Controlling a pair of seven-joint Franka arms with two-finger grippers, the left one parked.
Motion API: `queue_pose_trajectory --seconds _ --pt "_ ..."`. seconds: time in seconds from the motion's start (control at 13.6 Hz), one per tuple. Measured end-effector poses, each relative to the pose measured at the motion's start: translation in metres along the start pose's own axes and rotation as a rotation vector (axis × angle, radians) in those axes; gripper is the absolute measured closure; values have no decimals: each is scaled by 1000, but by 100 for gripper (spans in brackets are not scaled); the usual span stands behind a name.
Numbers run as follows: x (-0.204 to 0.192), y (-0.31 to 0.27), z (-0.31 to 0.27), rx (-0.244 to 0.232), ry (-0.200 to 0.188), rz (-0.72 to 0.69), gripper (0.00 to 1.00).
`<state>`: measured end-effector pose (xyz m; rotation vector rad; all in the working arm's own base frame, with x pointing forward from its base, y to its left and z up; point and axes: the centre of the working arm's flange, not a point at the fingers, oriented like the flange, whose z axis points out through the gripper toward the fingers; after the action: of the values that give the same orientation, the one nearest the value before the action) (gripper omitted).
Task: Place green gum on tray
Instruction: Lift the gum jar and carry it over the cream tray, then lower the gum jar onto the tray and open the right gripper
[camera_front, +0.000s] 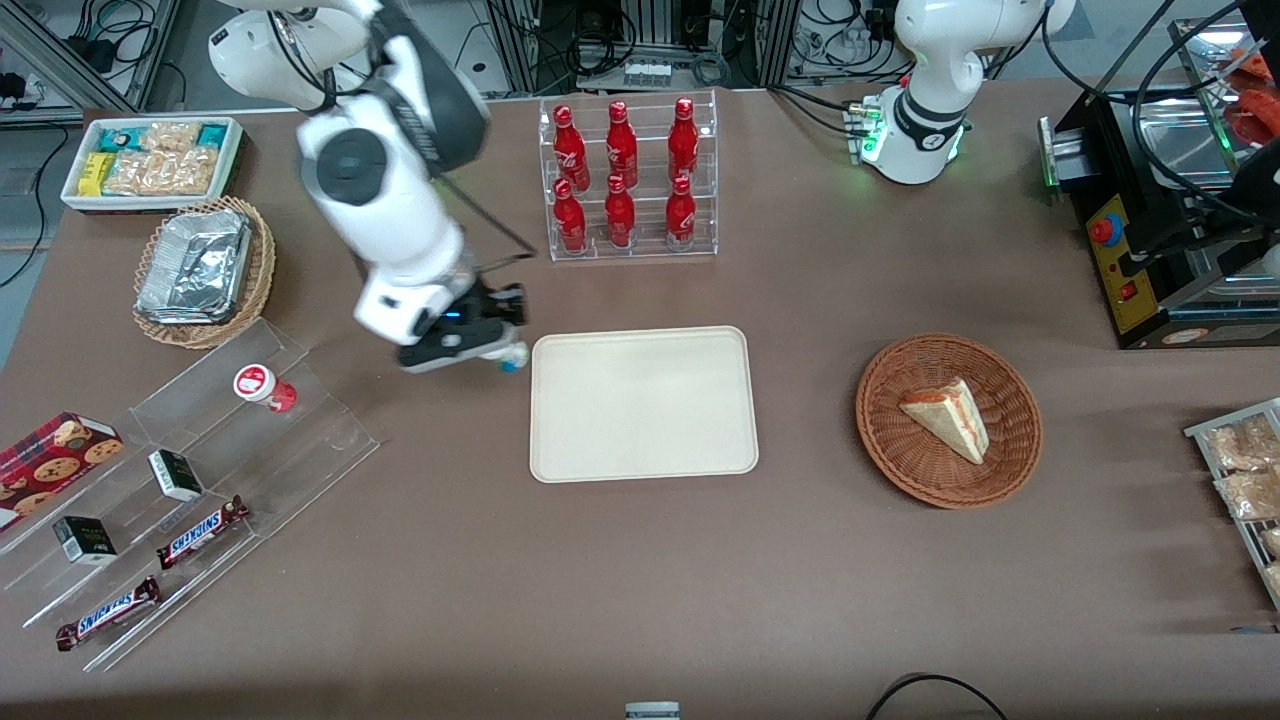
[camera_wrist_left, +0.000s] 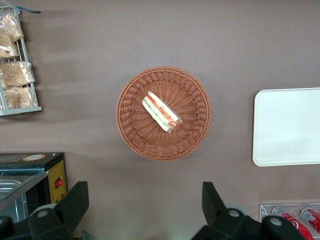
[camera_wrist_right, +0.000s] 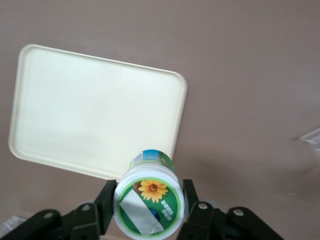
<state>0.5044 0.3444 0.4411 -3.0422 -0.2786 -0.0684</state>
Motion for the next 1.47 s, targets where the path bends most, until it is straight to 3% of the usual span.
queue_pose_trajectory --seconds 0.44,0.88,1.47 --pt "-3 -96 100 -25 43 110 41" --pt "-11 -137 178 -101 53 185 41" --pt "-11 -160 204 -103 59 219 41"
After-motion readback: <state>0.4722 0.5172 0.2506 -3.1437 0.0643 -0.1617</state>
